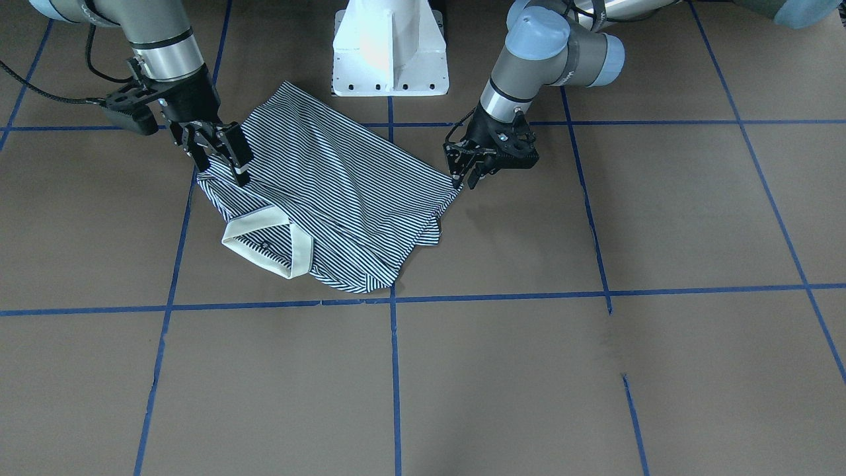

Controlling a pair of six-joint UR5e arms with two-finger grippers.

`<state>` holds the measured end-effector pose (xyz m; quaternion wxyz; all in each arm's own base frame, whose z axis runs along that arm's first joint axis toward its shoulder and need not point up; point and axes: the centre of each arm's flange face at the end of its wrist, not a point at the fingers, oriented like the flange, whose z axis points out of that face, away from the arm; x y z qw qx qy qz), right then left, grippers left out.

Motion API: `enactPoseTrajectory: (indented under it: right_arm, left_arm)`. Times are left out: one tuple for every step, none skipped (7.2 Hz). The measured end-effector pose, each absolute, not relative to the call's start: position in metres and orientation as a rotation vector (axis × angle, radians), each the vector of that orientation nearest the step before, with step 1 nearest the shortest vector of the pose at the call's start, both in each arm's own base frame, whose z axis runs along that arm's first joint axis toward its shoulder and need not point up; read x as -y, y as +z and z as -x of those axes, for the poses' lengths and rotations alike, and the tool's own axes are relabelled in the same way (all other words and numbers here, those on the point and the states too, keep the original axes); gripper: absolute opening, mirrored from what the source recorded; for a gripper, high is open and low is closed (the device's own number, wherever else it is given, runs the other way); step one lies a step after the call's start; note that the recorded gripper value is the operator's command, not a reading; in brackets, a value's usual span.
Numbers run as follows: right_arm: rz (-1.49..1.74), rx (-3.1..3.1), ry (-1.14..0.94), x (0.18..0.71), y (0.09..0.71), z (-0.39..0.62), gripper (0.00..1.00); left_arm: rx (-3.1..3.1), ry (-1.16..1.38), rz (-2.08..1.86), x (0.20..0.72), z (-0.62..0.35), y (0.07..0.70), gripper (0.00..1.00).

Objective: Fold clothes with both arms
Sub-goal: 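Move both grippers toward the shirt sides near the collar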

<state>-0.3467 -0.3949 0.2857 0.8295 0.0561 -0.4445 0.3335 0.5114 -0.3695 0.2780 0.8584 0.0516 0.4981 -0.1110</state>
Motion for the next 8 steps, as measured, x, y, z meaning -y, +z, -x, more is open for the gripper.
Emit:
enactPoseTrajectory:
  right_arm:
    - [-0.121,0.946,0.713,0.399,0.284,0.346,1.0]
    - [-0.121,0.946,0.715,0.4,0.284,0.346,1.0]
    - [-0.121,0.946,0.715,0.4,0.284,0.346,1.0]
    - [-0.121,0.946,0.716,0.4,0.284,0.346,1.0]
    - [-0.12,0.944,0.716,0.401,0.285,0.346,1.0]
    - [-0.119,0.94,0.717,0.401,0.286,0.347,1.0]
    - [-0.118,0.936,0.717,0.402,0.288,0.348,1.0]
    - [-0.117,0.933,0.717,0.402,0.289,0.349,1.0]
  left_arm:
    - [-1.034,-0.228,-0.106,0.364,-0.517,0.283,0.5]
    - [-1.023,-0.222,-0.1,0.36,-0.523,0.288,0.5]
    - [-1.009,-0.217,-0.093,0.358,-0.529,0.294,0.5]
    - [-0.999,-0.213,-0.088,0.356,-0.535,0.299,0.5]
    - [-0.994,-0.21,-0.085,0.355,-0.538,0.301,0.5]
    - [-0.992,-0.208,-0.083,0.354,-0.541,0.301,0.42]
    - [-0.991,-0.205,-0.08,0.353,-0.543,0.302,0.37]
    - [-0.989,-0.203,-0.078,0.352,-0.545,0.303,0.3]
